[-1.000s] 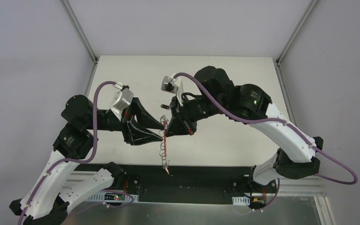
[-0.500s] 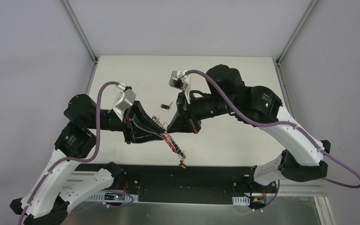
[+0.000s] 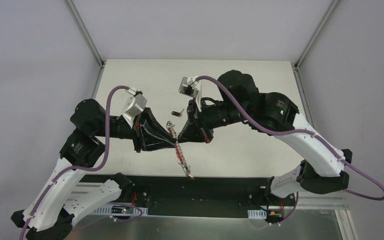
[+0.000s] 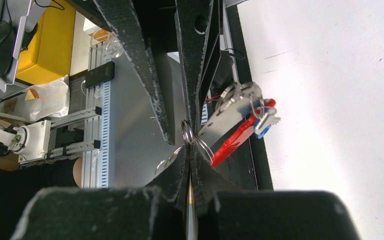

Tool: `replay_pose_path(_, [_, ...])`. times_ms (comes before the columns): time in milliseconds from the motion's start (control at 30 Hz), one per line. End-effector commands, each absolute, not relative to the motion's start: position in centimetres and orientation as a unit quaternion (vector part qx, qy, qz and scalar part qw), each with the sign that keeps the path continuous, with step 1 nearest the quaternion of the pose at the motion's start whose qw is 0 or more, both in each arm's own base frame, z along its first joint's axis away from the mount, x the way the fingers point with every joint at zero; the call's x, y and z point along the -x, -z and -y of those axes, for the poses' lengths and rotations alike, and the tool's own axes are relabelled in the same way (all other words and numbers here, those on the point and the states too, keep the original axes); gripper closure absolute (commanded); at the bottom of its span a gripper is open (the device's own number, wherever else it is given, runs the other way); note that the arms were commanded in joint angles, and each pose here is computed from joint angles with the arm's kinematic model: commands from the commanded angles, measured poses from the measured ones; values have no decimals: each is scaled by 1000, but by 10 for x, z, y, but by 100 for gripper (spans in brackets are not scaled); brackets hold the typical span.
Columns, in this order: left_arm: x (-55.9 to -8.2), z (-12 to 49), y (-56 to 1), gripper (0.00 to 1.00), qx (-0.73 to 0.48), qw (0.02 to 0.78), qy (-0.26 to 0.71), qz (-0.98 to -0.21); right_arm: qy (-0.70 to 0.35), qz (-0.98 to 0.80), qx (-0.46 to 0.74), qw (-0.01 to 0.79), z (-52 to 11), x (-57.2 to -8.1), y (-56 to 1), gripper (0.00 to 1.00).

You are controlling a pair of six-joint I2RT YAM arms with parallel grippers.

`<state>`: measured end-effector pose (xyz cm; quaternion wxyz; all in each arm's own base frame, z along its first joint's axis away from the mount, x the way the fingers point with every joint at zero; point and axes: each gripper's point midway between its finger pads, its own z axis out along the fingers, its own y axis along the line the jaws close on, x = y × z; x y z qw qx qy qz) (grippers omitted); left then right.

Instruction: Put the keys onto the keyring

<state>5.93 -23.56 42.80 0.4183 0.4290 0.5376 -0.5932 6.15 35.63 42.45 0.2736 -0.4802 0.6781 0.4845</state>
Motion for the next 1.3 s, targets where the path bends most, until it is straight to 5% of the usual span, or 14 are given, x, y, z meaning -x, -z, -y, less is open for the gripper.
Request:
replay_pose_path(0, [-61, 240, -436, 84, -436, 418, 597, -527, -506, -657, 476, 291, -355, -57, -442, 100])
replay_pose_path(100, [-68, 244, -435, 100, -428, 414, 596, -538, -507, -655, 479, 290, -354, -56, -443, 100])
replay_pose_path(467, [-74, 240, -435, 100, -431, 455, 570, -531, -505, -647, 477, 313, -345, -56, -444, 100])
replay_pose_path(767, [-59, 230, -466, 100, -437, 522, 577, -452, -519, -603, 472, 380, -331, -56, -454, 63])
replay_pose_path(1267, [-63, 223, -495, 100, -366, 583, 609, -393, -536, -486, 521, 453, -341, -47, -474, 59])
